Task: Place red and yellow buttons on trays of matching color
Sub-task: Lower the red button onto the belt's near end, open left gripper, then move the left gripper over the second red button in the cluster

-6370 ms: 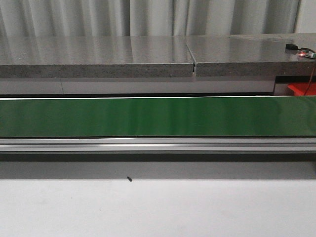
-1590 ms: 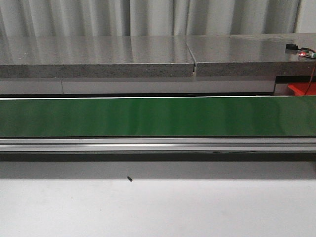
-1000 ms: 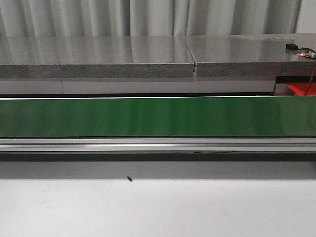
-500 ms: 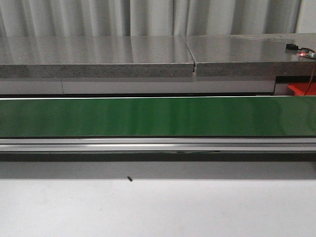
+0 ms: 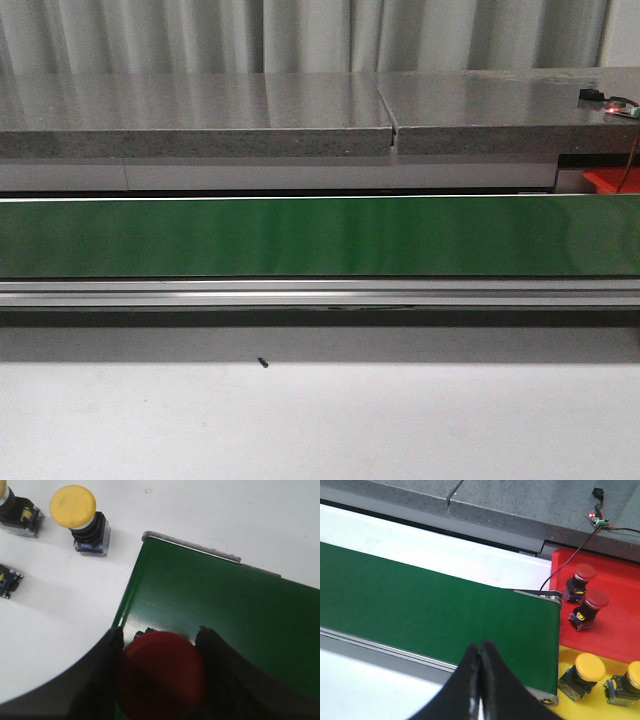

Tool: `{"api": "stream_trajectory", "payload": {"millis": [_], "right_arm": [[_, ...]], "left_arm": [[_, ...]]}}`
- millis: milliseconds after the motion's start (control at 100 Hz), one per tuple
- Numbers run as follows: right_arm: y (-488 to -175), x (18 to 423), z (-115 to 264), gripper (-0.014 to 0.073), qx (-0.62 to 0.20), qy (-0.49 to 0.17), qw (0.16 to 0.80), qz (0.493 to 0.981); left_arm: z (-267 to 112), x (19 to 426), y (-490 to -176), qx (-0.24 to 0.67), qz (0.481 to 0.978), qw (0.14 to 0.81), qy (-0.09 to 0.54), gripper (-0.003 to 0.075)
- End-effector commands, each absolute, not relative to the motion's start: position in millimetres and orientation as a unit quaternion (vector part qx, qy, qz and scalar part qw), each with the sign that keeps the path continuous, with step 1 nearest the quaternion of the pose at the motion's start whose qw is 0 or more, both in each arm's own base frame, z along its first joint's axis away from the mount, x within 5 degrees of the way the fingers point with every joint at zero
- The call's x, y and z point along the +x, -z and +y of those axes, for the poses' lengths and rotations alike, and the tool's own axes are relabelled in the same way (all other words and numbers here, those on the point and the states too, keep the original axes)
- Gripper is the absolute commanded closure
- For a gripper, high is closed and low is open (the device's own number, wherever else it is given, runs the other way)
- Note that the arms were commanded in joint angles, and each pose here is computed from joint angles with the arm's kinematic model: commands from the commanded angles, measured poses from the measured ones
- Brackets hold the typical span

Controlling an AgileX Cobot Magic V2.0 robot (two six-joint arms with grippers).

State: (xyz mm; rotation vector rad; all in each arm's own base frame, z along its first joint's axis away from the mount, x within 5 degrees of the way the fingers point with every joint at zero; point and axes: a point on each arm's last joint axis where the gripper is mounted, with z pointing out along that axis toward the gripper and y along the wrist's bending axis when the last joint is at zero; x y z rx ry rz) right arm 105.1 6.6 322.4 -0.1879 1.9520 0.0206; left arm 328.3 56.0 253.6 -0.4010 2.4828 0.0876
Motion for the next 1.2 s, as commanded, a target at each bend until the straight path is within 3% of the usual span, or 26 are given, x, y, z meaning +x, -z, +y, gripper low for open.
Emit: {"api": "stream_trajectory", "payload": {"millis": [0, 100, 320, 410, 720, 1190], "right_arm": [[-335, 107, 5, 0.0664, -0.069, -0.003, 0.59, 0.804], [-335, 107, 5, 0.0664, -0.069, -0.003, 0.59, 0.804], [-335, 107, 5, 0.0664, -0.069, -0.003, 0.59, 0.804], [-335, 107, 5, 0.0664, -0.069, -0.003, 0.59, 0.804], [-335, 107, 5, 0.0664, -0.069, -0.003, 0.59, 0.804], [-335, 107, 5, 0.0664, -0.069, -0.003, 0.59, 0.804]], "left_arm": [[54, 331, -277, -0.148, 0.919, 0.365, -0.027, 0.0558], [54, 330, -276, -0.147, 0.92, 0.362, -0.027, 0.0491], [54, 330, -275, -0.146, 0.921, 0.361, -0.028, 0.0223], [54, 330, -275, -0.144, 0.92, 0.364, -0.028, 0.017], [52, 327, -290, -0.145, 0.91, 0.387, -0.023, 0.0163], [52, 329, -340, -0.151, 0.882, 0.447, -0.014, 0.0163]]}}
